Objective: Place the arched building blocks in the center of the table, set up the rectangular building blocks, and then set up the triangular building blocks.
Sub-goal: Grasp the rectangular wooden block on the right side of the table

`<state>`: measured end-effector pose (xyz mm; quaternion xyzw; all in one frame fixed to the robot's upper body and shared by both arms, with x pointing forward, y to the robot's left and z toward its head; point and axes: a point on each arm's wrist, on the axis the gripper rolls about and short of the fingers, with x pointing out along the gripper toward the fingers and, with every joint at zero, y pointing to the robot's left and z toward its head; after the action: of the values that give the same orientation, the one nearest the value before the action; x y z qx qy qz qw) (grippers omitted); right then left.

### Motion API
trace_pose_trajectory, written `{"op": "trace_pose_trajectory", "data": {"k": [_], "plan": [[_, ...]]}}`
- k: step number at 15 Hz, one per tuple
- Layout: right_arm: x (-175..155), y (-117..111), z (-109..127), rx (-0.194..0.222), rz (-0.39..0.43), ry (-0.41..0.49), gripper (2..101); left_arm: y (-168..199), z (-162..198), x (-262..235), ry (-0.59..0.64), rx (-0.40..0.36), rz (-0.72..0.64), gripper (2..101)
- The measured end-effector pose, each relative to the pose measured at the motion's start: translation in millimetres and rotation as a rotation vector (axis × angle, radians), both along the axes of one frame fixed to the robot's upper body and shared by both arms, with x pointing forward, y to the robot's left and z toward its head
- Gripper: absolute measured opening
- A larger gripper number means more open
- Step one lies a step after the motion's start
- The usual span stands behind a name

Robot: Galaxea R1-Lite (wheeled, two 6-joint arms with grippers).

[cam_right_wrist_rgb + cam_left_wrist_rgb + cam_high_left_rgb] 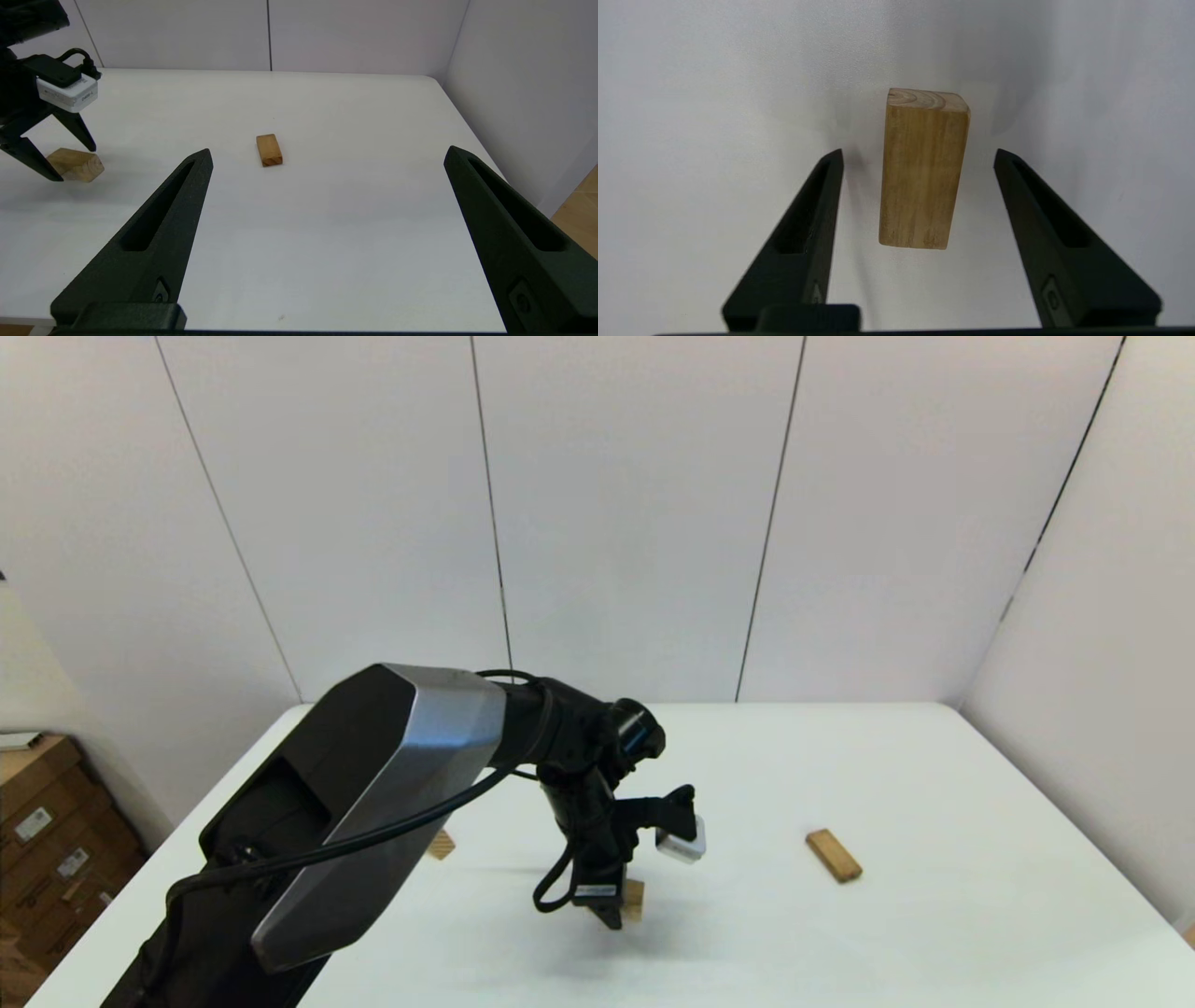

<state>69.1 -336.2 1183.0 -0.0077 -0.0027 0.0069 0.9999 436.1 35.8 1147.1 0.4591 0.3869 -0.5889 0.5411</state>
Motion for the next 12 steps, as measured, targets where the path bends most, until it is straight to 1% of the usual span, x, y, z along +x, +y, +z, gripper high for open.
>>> {"op": "trace_pose_trajectory", "data": {"k": [2, 5, 8, 12], "plan": [[0.0, 0.0, 0.0, 0.000, 0.000, 0.000, 98.0, 1.4, 4.5, 0.3, -0.004, -0.005, 0.008, 74.3], [0.0, 0.0, 0.0, 0.000, -0.001, 0.000, 98.0, 14.0, 24.9, 7.3, -0.025, -0.034, 0.075, 81.6], [0.0, 0.0, 0.0, 0.000, 0.000, 0.000, 98.0, 37.0, 60.5, 12.7, -0.059, -0.068, 0.143, 86.5], [0.0, 0.0, 0.0, 0.000, -0.001, 0.000, 98.0, 80.9, 123.2, 5.2, -0.081, -0.105, 0.268, 90.8]]}}
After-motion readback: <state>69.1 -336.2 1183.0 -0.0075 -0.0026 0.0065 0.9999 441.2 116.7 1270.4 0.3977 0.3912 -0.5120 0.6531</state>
